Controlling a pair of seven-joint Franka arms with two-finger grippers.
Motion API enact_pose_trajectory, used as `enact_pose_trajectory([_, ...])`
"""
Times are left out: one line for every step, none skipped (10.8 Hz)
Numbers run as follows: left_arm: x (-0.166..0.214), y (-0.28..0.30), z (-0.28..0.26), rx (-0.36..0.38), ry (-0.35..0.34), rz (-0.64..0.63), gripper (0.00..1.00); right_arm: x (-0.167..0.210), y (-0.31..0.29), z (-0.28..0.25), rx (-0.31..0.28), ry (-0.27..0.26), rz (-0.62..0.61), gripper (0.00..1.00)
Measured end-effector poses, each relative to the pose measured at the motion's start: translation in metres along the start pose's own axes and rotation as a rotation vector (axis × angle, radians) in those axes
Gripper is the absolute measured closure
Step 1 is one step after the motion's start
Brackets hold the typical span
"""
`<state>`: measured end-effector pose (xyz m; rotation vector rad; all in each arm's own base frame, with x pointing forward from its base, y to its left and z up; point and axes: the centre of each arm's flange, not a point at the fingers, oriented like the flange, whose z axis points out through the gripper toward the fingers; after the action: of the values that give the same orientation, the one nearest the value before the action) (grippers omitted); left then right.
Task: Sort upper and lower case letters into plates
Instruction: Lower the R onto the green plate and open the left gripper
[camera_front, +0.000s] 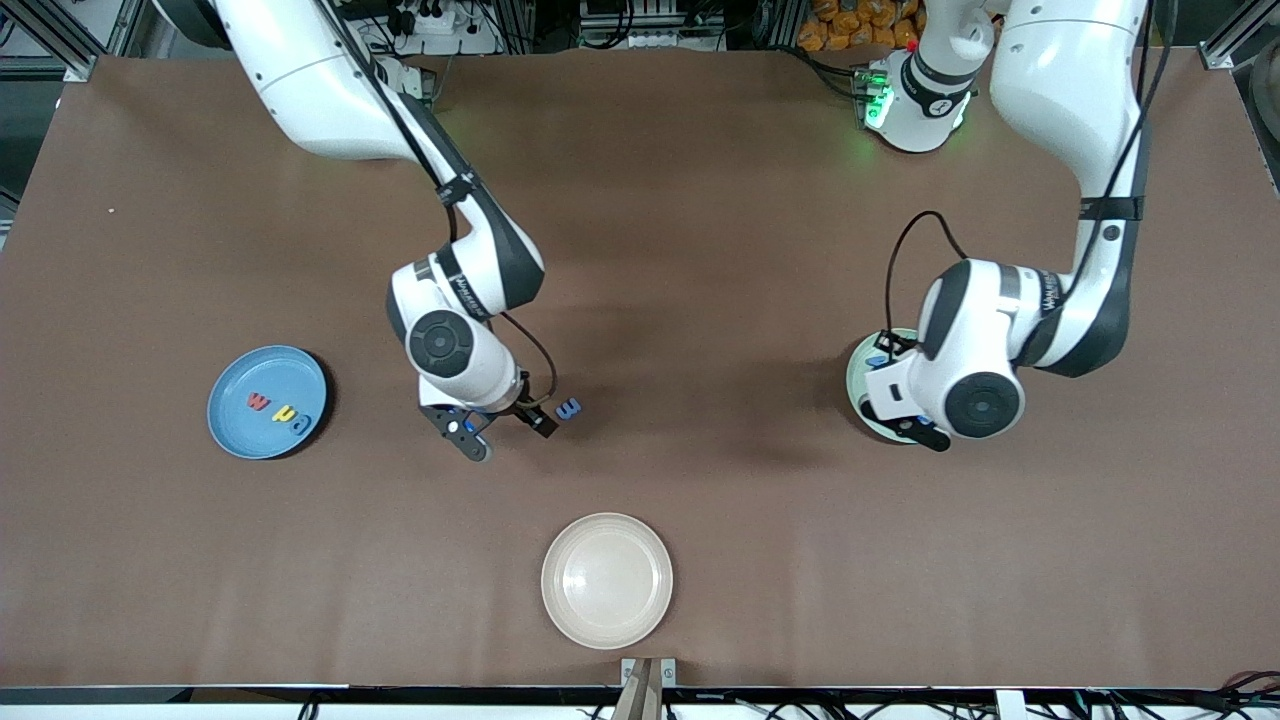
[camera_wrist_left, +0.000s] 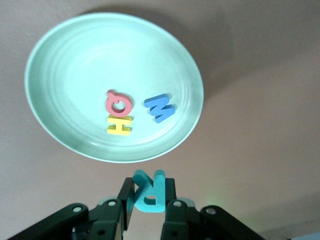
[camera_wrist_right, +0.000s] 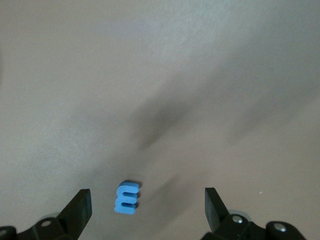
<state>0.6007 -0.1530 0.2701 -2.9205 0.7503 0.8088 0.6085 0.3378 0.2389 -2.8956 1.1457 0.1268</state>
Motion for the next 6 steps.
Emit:
enact_pose_trajectory([-0.001, -0.013, 0.022, -0.024, 0.013, 0.017, 0.72, 0.001, -0.001, 0.005, 0.003, 0.002, 0.009, 0.00])
enact_pose_trajectory([-0.003, -0.023, 0.043, -0.038, 0.023, 0.032, 0.72, 0.001, -0.003, 0.012, 0.018, 0.007, 0.025, 0.00])
enact_pose_trajectory([-0.006, -0.030, 0.060, -0.061, 0.030, 0.041, 0.72, 0.001, -0.006, 0.016, 0.037, 0.012, 0.058, 0.00])
enact_pose_trajectory([-0.009, -0.035, 0.075, -0.085, 0.037, 0.047, 0.72, 0.003, -0.007, 0.020, 0.041, 0.008, 0.087, 0.00])
enact_pose_trajectory([-0.011, -0.037, 0.085, -0.099, 0.039, 0.044, 0.72, 0.003, -0.008, 0.025, 0.039, 0.000, 0.101, 0.00])
enact_pose_trajectory([-0.012, -0.037, 0.092, -0.120, 0.041, 0.035, 0.72, 0.000, -0.009, 0.029, 0.036, -0.007, 0.104, 0.00])
